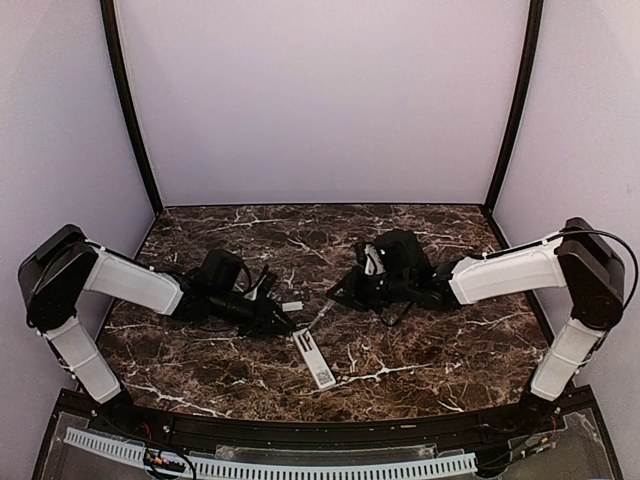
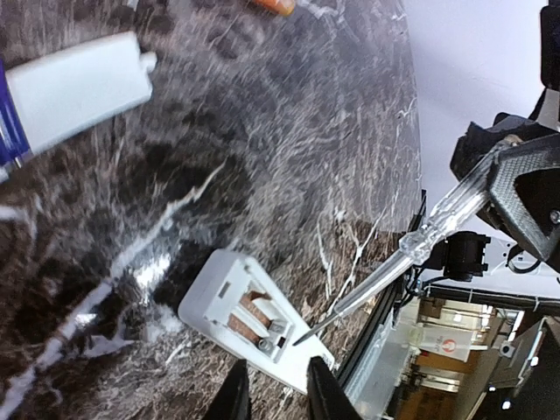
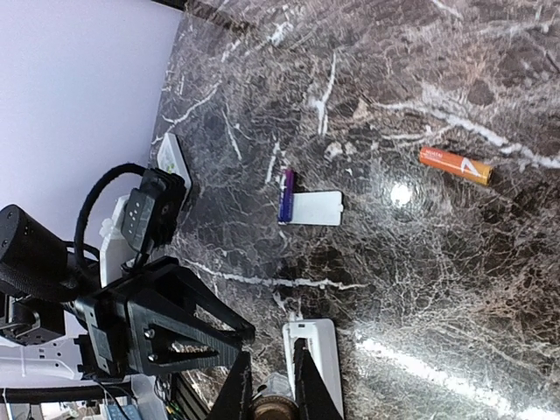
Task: Unload the batteries from the remote control
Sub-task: Remove the battery from the remote control without the battery cover, then place the screwdriver at the center of the board.
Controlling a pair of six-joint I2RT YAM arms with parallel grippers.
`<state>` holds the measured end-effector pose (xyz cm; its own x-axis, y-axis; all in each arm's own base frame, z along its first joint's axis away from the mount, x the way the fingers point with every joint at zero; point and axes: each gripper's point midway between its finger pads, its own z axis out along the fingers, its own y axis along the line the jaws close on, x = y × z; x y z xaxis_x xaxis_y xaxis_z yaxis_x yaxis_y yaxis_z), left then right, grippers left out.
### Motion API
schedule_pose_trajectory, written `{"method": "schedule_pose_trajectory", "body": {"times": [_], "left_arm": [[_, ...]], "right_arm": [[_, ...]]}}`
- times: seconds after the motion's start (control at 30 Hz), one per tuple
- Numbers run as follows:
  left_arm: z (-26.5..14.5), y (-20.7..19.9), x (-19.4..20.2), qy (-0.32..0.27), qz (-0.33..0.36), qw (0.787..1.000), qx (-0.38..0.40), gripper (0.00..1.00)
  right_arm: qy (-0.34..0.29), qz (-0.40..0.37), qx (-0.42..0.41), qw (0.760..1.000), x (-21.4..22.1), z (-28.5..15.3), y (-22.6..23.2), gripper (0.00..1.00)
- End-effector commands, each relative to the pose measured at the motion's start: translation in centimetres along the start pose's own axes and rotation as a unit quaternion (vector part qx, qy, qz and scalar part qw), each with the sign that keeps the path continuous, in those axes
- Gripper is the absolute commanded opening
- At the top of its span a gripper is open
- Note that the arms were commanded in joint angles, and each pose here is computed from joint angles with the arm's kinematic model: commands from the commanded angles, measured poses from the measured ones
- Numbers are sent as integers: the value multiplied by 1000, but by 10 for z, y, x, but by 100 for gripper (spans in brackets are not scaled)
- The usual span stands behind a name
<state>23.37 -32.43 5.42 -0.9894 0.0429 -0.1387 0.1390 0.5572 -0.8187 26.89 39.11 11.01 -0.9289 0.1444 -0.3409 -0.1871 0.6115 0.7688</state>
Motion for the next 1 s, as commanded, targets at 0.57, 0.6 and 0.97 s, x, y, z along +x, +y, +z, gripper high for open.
{"method": "schedule_pose_trajectory", "body": {"times": [0.57,0.6,0.97], "left_arm": [[-196,5,-104,-209,94,961,-157,51],[-206,6,-106,-218,93,957,-166,52],[-283,48,-120,-320,56,917,-232,59]], "right_arm": [[-53,-52,106,992,-41,-62,-31,0],[-46,-50,113,991,-39,-63,-36,0],[72,-57,144,985,-20,-66,-72,0]]}}
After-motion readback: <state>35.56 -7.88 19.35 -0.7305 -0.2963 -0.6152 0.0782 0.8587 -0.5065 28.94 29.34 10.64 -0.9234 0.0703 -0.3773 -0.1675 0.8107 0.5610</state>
